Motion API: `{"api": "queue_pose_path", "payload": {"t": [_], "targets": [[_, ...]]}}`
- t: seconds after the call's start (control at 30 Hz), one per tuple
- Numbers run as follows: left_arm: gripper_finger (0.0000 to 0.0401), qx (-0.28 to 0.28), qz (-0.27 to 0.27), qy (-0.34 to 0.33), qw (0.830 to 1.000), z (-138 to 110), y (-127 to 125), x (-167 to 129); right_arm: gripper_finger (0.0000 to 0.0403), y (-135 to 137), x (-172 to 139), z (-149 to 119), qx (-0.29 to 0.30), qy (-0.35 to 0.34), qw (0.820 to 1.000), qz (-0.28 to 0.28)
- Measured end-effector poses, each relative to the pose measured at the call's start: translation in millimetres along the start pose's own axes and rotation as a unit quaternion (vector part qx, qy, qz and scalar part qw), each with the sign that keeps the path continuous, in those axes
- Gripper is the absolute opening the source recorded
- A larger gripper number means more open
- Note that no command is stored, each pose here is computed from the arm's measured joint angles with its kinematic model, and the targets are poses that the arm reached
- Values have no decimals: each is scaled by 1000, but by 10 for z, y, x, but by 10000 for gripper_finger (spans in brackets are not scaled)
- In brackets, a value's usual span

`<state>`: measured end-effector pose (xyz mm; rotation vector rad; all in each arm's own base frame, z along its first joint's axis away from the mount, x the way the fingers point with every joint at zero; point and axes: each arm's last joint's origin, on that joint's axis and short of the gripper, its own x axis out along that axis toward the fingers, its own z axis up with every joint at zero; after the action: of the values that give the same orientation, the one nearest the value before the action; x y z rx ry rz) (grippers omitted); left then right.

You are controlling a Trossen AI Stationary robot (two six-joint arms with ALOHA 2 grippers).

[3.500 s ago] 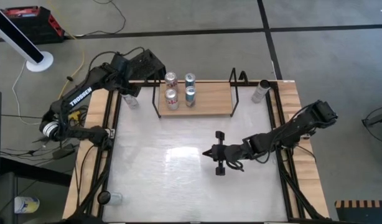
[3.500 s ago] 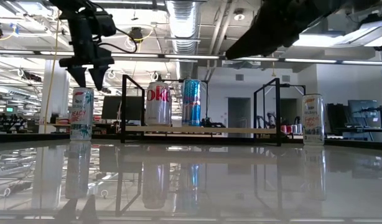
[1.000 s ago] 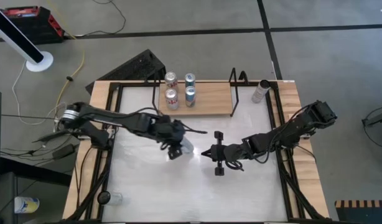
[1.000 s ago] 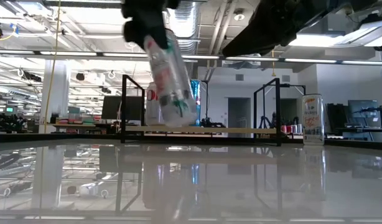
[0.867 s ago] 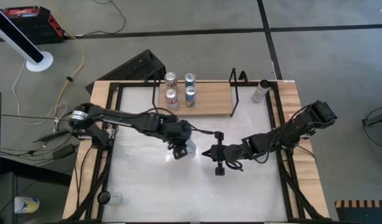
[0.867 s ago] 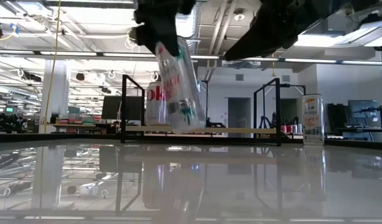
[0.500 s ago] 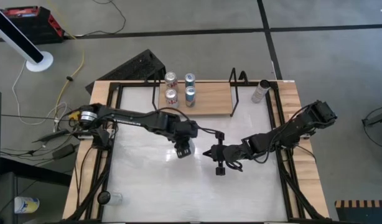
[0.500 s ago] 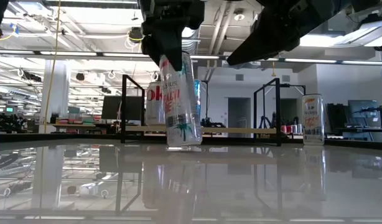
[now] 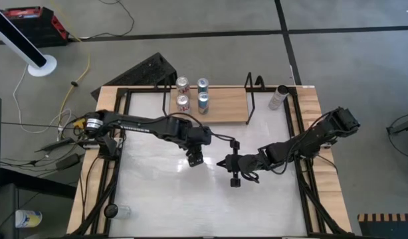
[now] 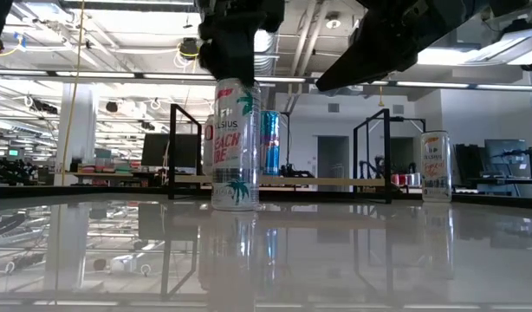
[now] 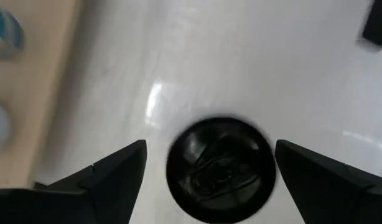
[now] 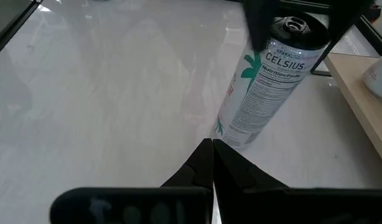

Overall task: Place canned beverage on shelf
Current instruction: Put the left white pink soda can on the shelf

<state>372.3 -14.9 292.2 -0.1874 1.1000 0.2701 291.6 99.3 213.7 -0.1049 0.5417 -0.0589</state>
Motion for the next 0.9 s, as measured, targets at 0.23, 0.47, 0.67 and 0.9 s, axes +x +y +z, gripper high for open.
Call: {"api": "queue_pose_path", "payload": {"t": [0.23,0.47,0.67,0.9], "targets": [[340,24,37,-58,997,217,21,-442,26,0,0,0,0,0,1000,-1],[341,38,140,-54,988,15,186,-929,26,0,0,0,15,0,1000,-1],[327,0,230,-113,967,-579,331,-1337,26,0,0,3,28,-2,1000,0],[316,35,109,-231,966,-1315,431,-1283,26,-18,4,123,46,-60,997,3]]}}
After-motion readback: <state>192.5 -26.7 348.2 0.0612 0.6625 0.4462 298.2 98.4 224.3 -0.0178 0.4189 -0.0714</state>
